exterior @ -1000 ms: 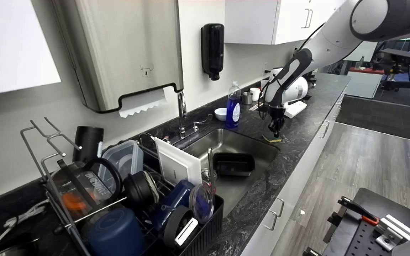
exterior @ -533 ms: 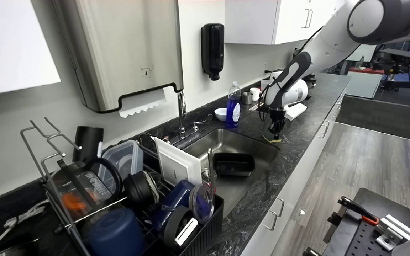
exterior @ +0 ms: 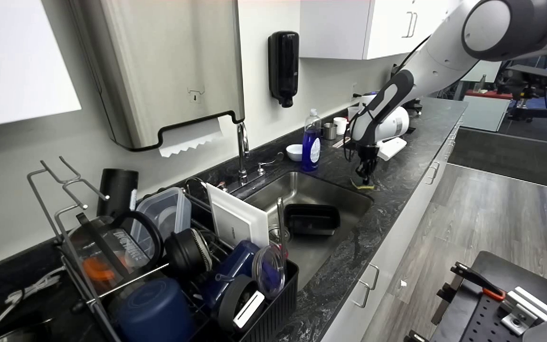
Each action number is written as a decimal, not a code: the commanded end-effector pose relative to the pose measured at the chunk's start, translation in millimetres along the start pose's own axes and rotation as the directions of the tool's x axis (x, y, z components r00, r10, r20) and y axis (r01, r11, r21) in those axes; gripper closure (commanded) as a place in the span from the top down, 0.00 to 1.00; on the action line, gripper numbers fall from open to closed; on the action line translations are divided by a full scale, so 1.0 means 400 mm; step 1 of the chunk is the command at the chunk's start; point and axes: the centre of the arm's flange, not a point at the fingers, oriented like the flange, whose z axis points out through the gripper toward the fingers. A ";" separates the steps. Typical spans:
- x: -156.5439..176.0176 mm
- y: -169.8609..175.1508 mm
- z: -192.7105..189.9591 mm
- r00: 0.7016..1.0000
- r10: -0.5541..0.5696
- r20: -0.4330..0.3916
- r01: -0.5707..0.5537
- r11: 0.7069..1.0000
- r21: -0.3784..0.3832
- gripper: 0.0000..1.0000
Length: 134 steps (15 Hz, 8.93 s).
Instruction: Scrub the counter using the sponge
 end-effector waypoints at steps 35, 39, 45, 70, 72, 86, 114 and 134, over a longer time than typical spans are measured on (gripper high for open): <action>0.157 -0.044 0.027 0.988 -0.131 -0.085 0.128 0.991 -0.040 0.00; 0.152 0.005 0.042 0.993 -0.099 -0.070 0.096 0.994 -0.046 0.00; 0.119 0.115 0.053 0.998 -0.026 -0.055 0.023 0.998 -0.059 0.00; 0.173 0.000 0.024 0.993 -0.089 -0.076 0.087 0.996 -0.034 0.00; 0.166 0.032 0.032 0.995 -0.069 -0.070 0.067 0.997 -0.038 0.00; 0.097 0.189 0.045 0.998 0.033 -0.050 -0.036 0.998 -0.053 0.00; -0.018 0.225 0.043 0.994 0.108 0.017 -0.109 0.994 0.020 0.00; 0.043 0.060 -0.250 0.999 0.044 0.011 -0.045 0.996 0.083 0.69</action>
